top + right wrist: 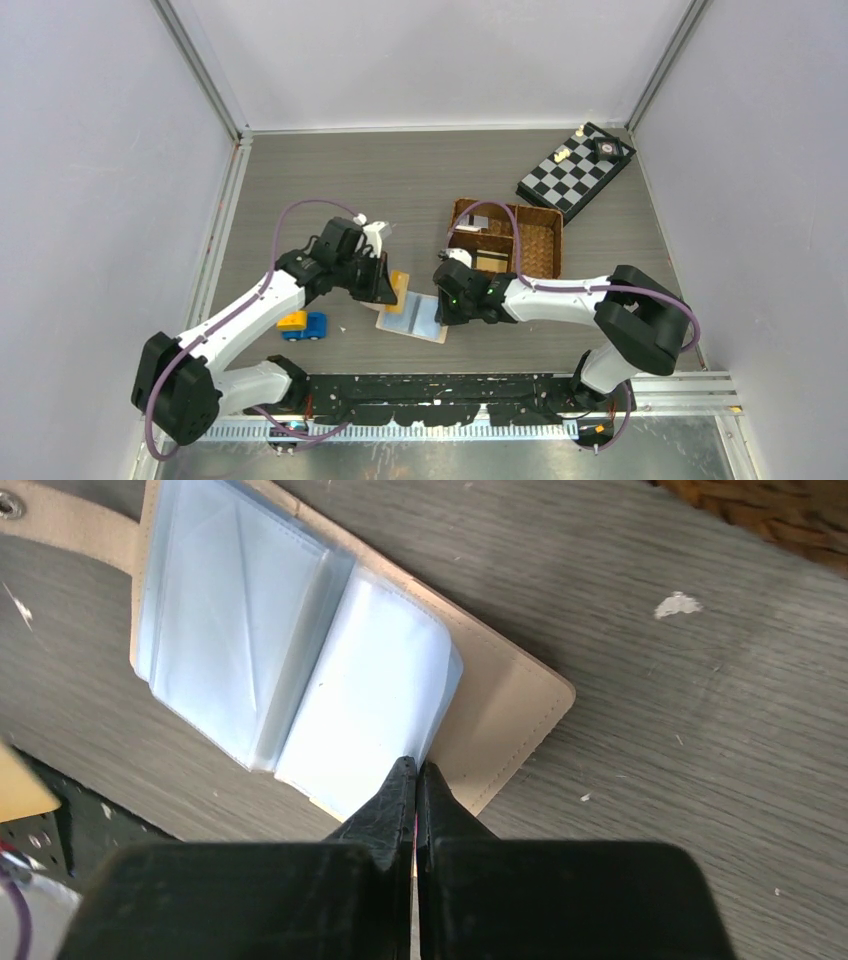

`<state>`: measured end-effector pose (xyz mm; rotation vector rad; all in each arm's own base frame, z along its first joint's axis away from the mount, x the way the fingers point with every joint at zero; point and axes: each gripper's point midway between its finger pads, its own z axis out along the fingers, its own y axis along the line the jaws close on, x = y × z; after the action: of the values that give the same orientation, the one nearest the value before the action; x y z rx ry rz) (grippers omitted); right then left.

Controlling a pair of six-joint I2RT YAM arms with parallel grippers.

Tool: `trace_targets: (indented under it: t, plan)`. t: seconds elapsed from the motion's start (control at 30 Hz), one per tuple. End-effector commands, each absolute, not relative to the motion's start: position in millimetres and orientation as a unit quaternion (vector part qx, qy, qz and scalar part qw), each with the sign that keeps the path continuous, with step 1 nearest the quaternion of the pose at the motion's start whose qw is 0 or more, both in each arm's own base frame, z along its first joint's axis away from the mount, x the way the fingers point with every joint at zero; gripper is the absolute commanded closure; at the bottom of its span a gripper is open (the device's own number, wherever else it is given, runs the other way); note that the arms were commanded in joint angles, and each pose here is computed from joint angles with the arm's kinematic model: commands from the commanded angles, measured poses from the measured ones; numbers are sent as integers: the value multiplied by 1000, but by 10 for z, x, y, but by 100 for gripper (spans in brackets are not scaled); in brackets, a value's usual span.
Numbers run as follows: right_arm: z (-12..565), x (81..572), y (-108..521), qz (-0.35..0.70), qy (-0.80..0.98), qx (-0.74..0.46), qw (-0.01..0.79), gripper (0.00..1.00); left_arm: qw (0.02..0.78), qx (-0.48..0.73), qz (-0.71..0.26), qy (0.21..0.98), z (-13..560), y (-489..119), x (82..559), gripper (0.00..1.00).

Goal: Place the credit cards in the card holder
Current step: Insert the credit card into the card holder.

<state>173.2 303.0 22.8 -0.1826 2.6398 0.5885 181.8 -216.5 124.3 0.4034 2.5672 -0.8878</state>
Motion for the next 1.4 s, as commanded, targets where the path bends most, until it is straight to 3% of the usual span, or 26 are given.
trace_targets:
  t: [0.0,0.27,0.57,1.37]
  plan:
    - [215,1535,2954,209,948,-167,172,100,174,133,-381,898,1225,-2417,1773,100]
    - [244,1575,2945,231,939,-194,167,100,108,91,-437,888,873,-2639,1621,100]
    - [280,1670,2878,240,940,-174,166,100,66,58,-417,905,565,-2604,1548,100]
    - [235,1707,2875,237,945,-156,162,100,68,-15,-424,903,311,-2577,1537,100]
